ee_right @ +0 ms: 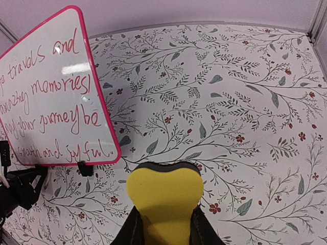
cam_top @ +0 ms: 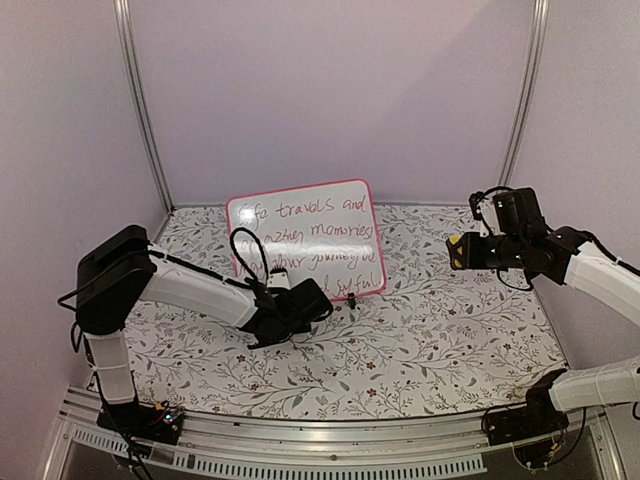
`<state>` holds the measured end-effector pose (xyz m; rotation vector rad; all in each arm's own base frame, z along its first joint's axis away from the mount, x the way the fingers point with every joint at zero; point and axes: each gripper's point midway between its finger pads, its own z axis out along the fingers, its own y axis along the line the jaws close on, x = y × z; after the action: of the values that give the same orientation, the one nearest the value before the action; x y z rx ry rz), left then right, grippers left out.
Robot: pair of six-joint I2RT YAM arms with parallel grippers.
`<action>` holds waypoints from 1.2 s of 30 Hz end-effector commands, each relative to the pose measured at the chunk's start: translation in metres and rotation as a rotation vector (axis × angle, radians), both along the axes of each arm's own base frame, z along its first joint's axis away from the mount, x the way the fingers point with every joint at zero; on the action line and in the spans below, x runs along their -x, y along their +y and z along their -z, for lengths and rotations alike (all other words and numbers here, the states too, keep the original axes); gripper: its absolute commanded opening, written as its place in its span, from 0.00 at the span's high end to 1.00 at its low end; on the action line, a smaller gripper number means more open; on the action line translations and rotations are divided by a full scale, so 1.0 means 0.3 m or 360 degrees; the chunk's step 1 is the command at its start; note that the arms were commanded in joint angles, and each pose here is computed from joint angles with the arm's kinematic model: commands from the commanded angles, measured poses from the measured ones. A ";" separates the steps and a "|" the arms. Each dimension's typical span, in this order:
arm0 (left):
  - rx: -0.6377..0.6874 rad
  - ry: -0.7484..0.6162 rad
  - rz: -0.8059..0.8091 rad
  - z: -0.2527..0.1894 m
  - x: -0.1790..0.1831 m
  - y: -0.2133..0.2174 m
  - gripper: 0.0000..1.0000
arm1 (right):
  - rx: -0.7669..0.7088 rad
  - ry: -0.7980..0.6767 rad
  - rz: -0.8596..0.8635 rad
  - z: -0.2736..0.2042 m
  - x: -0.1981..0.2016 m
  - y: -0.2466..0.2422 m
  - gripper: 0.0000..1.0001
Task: Erase the whiteboard
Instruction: Move the whiteboard to the center of the board.
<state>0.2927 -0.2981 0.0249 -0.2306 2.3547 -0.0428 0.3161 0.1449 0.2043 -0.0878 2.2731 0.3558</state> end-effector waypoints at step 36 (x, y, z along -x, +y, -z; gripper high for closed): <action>-0.0031 -0.0076 0.0014 0.050 -0.074 -0.007 0.95 | -0.0025 0.0026 -0.0021 0.012 -0.001 0.020 0.77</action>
<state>0.3091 -0.2962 0.0134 -0.2014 2.3160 -0.0045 0.3166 0.1465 0.1992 -0.0893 2.2891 0.3600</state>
